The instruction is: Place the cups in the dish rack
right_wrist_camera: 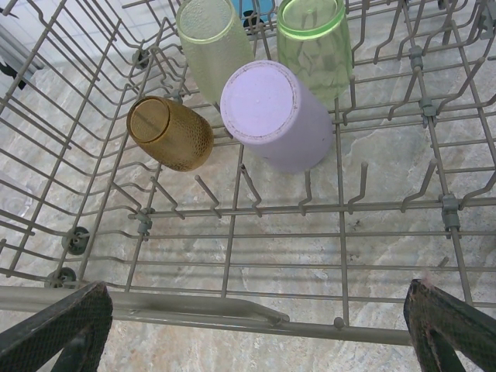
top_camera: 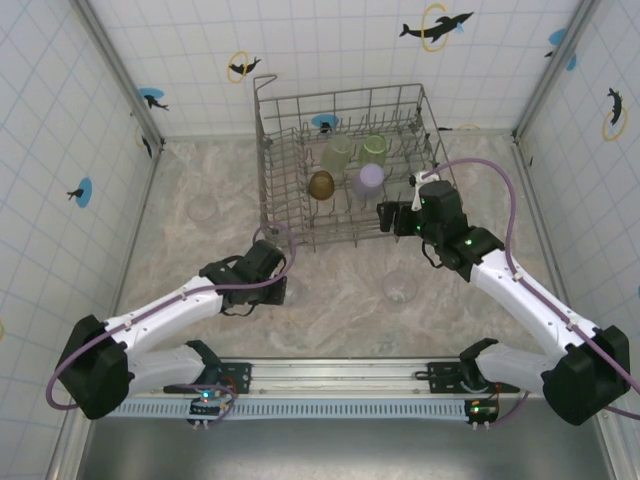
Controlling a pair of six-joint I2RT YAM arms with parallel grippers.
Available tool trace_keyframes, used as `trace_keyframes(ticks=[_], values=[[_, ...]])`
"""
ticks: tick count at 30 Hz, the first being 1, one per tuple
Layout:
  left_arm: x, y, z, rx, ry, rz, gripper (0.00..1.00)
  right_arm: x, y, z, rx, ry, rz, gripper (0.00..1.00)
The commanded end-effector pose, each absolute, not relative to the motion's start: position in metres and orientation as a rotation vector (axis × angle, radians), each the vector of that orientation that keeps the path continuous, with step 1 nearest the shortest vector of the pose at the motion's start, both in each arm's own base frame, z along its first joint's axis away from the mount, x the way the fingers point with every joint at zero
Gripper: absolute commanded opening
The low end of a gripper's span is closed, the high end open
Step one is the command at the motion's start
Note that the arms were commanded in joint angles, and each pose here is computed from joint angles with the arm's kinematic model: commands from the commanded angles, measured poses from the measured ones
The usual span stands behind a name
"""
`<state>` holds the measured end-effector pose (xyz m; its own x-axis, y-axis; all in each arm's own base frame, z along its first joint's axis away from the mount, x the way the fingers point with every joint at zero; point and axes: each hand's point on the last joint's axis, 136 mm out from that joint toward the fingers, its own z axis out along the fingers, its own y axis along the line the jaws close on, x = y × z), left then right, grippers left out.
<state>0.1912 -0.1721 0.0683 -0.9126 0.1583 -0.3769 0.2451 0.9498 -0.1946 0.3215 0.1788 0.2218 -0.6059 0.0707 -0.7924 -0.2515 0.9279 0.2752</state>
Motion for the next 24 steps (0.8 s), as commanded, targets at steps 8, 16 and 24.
trace_keyframes(ticks=[8, 16, 24], values=[[0.206, -0.188, 0.098, 0.285, 2.706, -0.382, 0.00, 0.325, 0.183, 0.251, -0.126, 2.101, 0.491, 1.00], [0.222, -0.205, 0.147, 0.275, 2.614, -0.459, 0.00, 0.324, 0.185, 0.252, -0.145, 2.105, 0.499, 1.00], [0.245, -0.222, 0.198, 0.285, 2.510, -0.496, 0.00, 0.324, 0.189, 0.255, -0.169, 2.121, 0.513, 1.00]])
